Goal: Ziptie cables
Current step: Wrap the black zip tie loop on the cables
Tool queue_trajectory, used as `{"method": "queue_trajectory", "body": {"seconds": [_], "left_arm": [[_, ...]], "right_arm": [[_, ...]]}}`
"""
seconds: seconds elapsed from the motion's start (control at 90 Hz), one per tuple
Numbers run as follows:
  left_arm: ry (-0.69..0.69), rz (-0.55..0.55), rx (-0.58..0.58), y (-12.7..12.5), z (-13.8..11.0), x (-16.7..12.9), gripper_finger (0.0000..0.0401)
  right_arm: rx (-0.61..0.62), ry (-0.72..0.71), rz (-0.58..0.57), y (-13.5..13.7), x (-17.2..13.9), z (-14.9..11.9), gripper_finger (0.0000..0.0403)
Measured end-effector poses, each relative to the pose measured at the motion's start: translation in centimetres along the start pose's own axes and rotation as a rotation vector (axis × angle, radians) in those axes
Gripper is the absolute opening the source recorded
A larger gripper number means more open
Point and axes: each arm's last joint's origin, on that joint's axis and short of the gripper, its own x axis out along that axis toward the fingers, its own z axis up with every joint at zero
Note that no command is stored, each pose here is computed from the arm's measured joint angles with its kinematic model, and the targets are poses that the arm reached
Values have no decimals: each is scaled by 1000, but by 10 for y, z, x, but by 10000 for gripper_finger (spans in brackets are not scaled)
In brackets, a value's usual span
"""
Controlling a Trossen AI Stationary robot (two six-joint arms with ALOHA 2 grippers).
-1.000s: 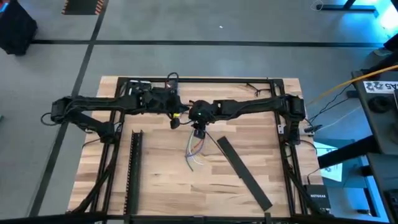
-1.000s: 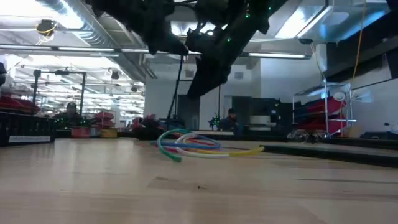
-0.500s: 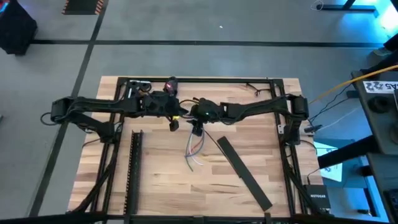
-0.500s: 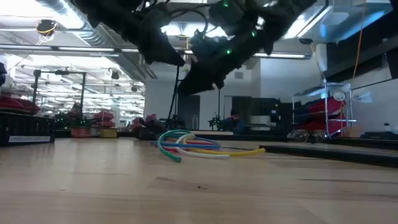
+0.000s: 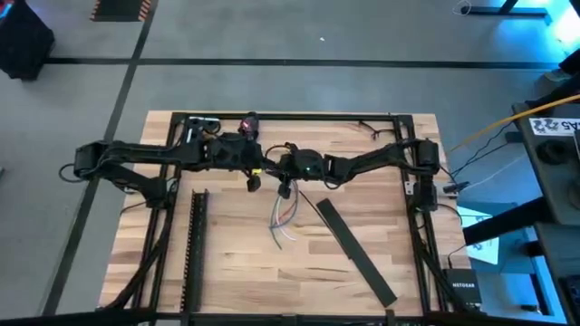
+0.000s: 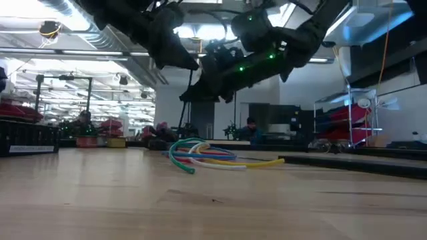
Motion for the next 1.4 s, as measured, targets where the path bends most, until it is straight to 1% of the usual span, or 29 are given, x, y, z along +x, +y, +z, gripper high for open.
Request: {"method": "queue_trajectory", "body": {"seconds": [0.1, 0.167, 0.278, 0.389, 0.489, 0.589, 0.667, 0.744, 0.889, 1.078, 1.267, 1.333, 1.4], "left_arm": [[12, 1, -16, 0, -1, 0, 0], [44, 2, -15, 0, -1, -2, 7], [143, 14, -9, 3, 3, -11, 37], [262, 46, 25, 4, 2, -21, 75], [374, 114, 48, 6, -8, -27, 104], [440, 140, 34, 10, -23, -26, 125], [440, 150, 48, 15, -36, -21, 136], [386, 175, 46, 23, -48, -13, 143], [357, 204, 45, 38, -72, 0, 148], [369, 97, 48, 48, -102, 23, 139], [430, 71, 92, 50, -123, 45, 134], [452, 61, 96, 50, -129, 50, 124], [477, 57, 89, 50, -133, 52, 98]], "right_arm": [[3, 15, -20, -1, 1, 2, 14], [-9, 38, -27, -1, 2, 3, 5], [-29, 48, -27, -1, 5, 10, 4], [-46, 60, -28, -2, 6, 14, 2], [-43, 65, -43, -5, 6, 14, 1], [-15, 80, -50, -8, 6, 13, 1], [8, 87, -47, -9, 6, 12, 1], [11, 89, -47, -9, 6, 12, 1], [33, 90, -47, -9, 6, 12, 0], [60, 94, -49, -9, 6, 11, 0], [61, 110, -49, -9, 6, 10, 0], [60, 112, -49, -9, 6, 9, 0], [61, 115, -46, -9, 5, 9, 0]]}}
